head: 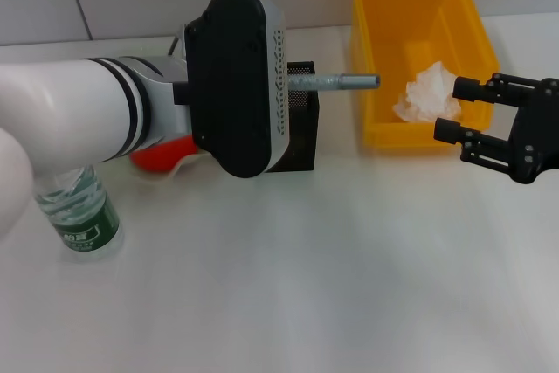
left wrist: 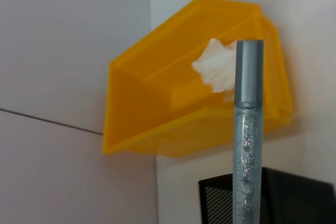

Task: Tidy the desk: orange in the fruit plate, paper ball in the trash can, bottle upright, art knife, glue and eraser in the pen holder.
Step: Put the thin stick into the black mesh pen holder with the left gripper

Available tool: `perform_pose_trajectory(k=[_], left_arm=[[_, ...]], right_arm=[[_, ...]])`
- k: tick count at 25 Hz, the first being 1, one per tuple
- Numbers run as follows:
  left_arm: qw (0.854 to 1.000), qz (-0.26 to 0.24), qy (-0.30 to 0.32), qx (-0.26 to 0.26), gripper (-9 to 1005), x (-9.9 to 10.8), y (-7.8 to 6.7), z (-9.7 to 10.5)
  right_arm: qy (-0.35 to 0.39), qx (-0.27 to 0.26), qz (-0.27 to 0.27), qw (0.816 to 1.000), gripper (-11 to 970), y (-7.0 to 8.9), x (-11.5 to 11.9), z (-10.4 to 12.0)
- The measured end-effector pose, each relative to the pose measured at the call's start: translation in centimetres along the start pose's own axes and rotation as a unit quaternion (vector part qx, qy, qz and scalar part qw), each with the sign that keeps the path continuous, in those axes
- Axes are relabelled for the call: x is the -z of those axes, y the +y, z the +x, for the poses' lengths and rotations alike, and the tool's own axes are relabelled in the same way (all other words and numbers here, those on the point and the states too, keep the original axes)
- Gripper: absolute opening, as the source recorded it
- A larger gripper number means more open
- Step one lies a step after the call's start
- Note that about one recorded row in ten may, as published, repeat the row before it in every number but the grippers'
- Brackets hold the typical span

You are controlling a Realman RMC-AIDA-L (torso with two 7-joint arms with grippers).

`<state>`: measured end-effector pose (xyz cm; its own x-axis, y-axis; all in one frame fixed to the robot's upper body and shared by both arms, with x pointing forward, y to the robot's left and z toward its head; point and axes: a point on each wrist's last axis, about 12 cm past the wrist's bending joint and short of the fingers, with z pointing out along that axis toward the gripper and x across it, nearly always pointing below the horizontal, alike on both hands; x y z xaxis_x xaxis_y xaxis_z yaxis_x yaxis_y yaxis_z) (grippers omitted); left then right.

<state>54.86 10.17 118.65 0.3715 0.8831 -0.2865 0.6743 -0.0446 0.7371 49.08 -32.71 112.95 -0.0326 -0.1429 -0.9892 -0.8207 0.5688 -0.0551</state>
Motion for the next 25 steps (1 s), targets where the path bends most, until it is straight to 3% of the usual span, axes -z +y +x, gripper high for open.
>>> perform_pose_trajectory(k=[17, 25], left_arm=[[0.990, -0.111, -0.011, -0.081, 163, 0.8, 0.6, 0.3], [0.979, -0.153, -0.015, -0.132, 163, 0.8, -0.3, 0.8]], right_arm=[[-0.015, -0.038, 0.006, 0.999, 578, 0.5, 0.7, 1.6], [-0.033, -0.056, 0.005, 0.998, 578, 1.1, 1.3, 2.1]])
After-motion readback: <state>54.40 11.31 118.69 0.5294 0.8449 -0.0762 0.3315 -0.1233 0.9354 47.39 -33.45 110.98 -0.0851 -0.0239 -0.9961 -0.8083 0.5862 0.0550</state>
